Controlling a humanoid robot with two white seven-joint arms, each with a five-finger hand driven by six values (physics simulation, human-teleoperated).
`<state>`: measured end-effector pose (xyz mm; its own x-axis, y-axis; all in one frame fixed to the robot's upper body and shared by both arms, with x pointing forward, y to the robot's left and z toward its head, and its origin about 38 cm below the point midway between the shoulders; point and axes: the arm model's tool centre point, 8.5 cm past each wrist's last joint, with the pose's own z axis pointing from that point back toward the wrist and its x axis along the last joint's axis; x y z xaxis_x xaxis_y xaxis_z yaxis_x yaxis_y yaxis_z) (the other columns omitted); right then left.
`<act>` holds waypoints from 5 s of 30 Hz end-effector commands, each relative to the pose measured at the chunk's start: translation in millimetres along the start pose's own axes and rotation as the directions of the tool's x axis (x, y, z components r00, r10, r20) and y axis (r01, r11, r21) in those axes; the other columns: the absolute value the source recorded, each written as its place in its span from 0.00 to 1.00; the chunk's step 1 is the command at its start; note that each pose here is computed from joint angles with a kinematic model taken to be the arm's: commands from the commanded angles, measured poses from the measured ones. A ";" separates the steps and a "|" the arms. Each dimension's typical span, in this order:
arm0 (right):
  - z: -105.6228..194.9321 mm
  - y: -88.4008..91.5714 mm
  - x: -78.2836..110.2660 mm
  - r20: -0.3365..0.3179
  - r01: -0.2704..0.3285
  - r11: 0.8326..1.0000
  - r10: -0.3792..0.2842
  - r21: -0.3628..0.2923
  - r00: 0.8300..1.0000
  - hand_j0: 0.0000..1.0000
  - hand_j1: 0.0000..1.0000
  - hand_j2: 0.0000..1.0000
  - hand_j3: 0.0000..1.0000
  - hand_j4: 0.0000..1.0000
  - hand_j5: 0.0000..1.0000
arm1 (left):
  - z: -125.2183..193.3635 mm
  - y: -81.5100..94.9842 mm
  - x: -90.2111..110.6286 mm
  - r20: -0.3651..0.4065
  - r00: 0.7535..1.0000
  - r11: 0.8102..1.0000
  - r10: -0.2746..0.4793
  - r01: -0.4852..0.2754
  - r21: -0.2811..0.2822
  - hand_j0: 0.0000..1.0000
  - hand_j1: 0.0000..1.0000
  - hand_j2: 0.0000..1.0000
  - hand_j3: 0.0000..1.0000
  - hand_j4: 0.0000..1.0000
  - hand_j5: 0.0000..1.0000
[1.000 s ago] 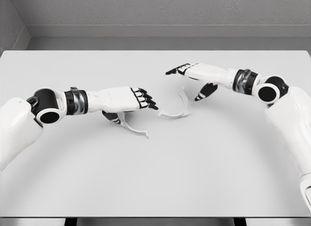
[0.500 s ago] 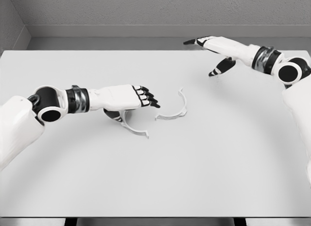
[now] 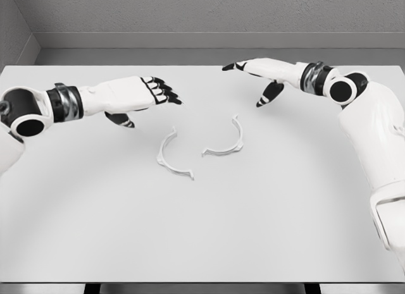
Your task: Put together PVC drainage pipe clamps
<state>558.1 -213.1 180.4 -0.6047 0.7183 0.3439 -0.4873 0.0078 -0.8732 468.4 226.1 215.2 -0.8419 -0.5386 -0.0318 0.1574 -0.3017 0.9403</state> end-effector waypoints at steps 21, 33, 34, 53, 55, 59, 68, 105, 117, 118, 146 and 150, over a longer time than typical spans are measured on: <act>-34.6 22.5 23.4 0.033 0.009 0.997 -0.011 0.075 0.999 1.00 1.00 1.00 1.00 1.00 1.00 | 34.9 -9.5 -60.0 -0.195 0.974 0.993 0.112 -0.105 0.044 1.00 1.00 1.00 1.00 1.00 1.00; -42.4 25.3 30.0 0.041 0.009 0.996 -0.012 0.087 0.999 1.00 1.00 1.00 1.00 1.00 1.00 | 42.7 -13.5 -68.6 -0.222 0.966 0.991 0.131 -0.124 0.046 1.00 1.00 1.00 1.00 1.00 1.00; -44.1 25.5 32.0 0.046 0.009 0.996 -0.013 0.087 0.999 1.00 1.00 1.00 1.00 1.00 1.00 | 42.4 -14.6 -69.0 -0.223 0.966 0.991 0.134 -0.127 0.045 1.00 1.00 1.00 1.00 1.00 1.00; -60.0 18.9 57.3 0.098 -0.028 0.996 0.020 0.084 0.995 1.00 1.00 1.00 1.00 1.00 1.00 | 43.4 -16.9 -70.8 -0.229 0.963 0.990 0.140 -0.134 0.042 1.00 1.00 1.00 1.00 1.00 1.00; -62.2 19.2 60.2 0.104 -0.028 0.996 0.019 0.083 0.994 1.00 1.00 1.00 1.00 1.00 1.00 | 42.8 -16.8 -70.5 -0.228 0.964 0.990 0.140 -0.134 0.043 1.00 1.00 1.00 1.00 1.00 1.00; -64.7 17.3 66.2 0.116 -0.047 0.995 0.037 0.085 0.993 1.00 1.00 1.00 1.00 1.00 1.00 | 42.8 -16.8 -70.5 -0.228 0.964 0.990 0.140 -0.134 0.043 1.00 1.00 1.00 1.00 1.00 1.00; -56.3 5.4 63.2 0.118 -0.052 0.998 0.046 0.048 0.992 1.00 1.00 1.00 1.00 1.00 1.00 | 42.8 -16.8 -70.5 -0.228 0.964 0.990 0.140 -0.134 0.043 1.00 1.00 1.00 1.00 1.00 1.00; -68.0 26.0 64.0 0.101 -0.061 0.990 0.048 0.127 0.994 1.00 1.00 1.00 1.00 1.00 1.00 | 45.3 -17.6 -72.6 -0.234 0.962 0.990 0.143 -0.137 0.042 1.00 1.00 1.00 1.00 1.00 1.00; -72.4 18.3 77.6 0.133 -0.085 0.991 0.070 0.105 0.989 1.00 1.00 1.00 1.00 1.00 1.00 | 46.3 -16.7 -73.4 -0.236 0.961 0.990 0.142 -0.135 0.044 1.00 1.00 1.00 1.00 1.00 1.00; -72.9 18.3 78.7 0.135 -0.090 0.990 0.075 0.106 0.988 1.00 1.00 1.00 1.00 1.00 1.00 | 46.0 -17.0 -73.1 -0.236 0.961 0.990 0.141 -0.135 0.042 1.00 1.00 1.00 1.00 1.00 1.00; -68.6 26.1 65.3 0.103 -0.061 0.991 0.048 0.123 0.994 1.00 1.00 1.00 1.00 1.00 1.00 | 47.4 -16.1 -74.3 -0.239 0.960 0.989 0.145 -0.137 0.048 1.00 1.00 1.00 1.00 1.00 1.00; -70.9 27.3 65.9 0.101 -0.058 0.989 0.044 0.133 0.994 1.00 1.00 1.00 1.00 1.00 1.00 | 47.9 -15.8 -74.3 -0.239 0.960 0.990 0.143 -0.136 0.048 1.00 1.00 1.00 1.00 1.00 1.00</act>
<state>550.3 -117.2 157.4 -0.6917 0.6432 0.3285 -0.5227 -0.1319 -0.8423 503.7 308.3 218.0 -0.6639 -0.7475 0.0192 0.2458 -0.1939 0.9497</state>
